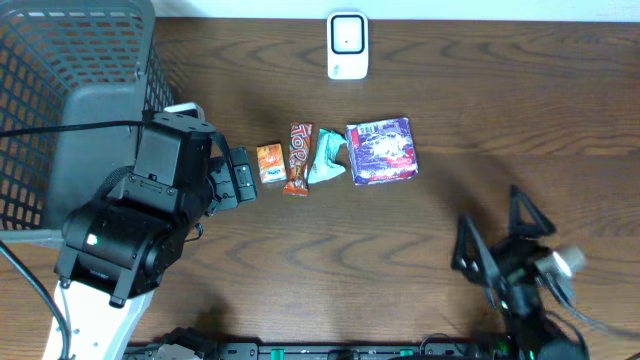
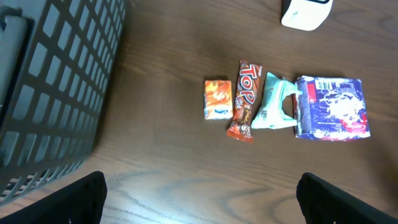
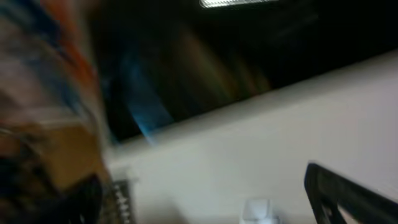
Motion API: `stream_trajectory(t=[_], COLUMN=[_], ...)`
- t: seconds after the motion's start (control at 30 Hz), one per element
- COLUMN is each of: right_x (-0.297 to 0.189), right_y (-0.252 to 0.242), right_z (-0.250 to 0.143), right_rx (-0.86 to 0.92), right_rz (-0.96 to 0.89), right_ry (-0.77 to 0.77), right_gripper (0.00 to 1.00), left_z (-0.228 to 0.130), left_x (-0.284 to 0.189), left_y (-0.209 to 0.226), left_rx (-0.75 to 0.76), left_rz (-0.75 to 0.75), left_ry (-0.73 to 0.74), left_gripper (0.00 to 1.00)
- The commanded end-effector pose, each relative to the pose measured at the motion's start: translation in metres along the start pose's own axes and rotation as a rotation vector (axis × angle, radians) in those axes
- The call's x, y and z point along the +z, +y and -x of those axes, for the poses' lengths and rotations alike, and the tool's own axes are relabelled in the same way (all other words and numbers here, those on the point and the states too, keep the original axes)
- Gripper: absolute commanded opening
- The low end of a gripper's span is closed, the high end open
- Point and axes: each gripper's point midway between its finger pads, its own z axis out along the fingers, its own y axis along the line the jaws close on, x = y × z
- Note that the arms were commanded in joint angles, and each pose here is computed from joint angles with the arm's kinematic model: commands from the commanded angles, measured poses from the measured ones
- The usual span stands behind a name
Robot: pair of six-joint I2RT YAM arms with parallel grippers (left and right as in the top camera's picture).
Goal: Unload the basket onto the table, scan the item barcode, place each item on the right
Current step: 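Reach the right gripper to the purple package and grasp it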
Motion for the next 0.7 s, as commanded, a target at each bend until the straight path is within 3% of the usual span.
stream_trajectory(t=[0.0, 0.13, 0.3, 0.43, 0.57, 0.67], right_x=[0.006, 0.030, 0.048, 0.050, 0.064, 0.076], right_y=[0.024, 0.014, -0.035, -0.077, -0.081, -0.096], right_z=[0.028, 0.028, 0.000, -0.051, -0.100, -0.135], right_rx=[0.037, -0.170, -0.274, -0.160, 0.055, 0.160], right_rz=[0.078, -0.037, -0.271, -0.403, -0.316, -0.295], right_ry=[-0.034, 0.198, 0.681, 1.111, 1.354, 1.448], right_gripper=[0.99, 0.99, 0.99, 0.99, 0.99, 0.99], left_z=[0.001, 0.001, 0.001, 0.001, 0.000, 0.000], left_x=[-0.001, -0.001, -0.001, -0.001, -0.001, -0.001], left_y=[0.002, 0.002, 0.002, 0.002, 0.002, 0.002], left_rx=[-0.004, -0.004, -0.004, -0.004, -0.004, -0.004], left_rz=[0.006, 0.006, 0.006, 0.006, 0.006, 0.006], left_ry=[-0.004, -0.004, -0.004, -0.004, -0.003, -0.003], left_gripper=[0.98, 0.98, 0.98, 0.98, 0.98, 0.98])
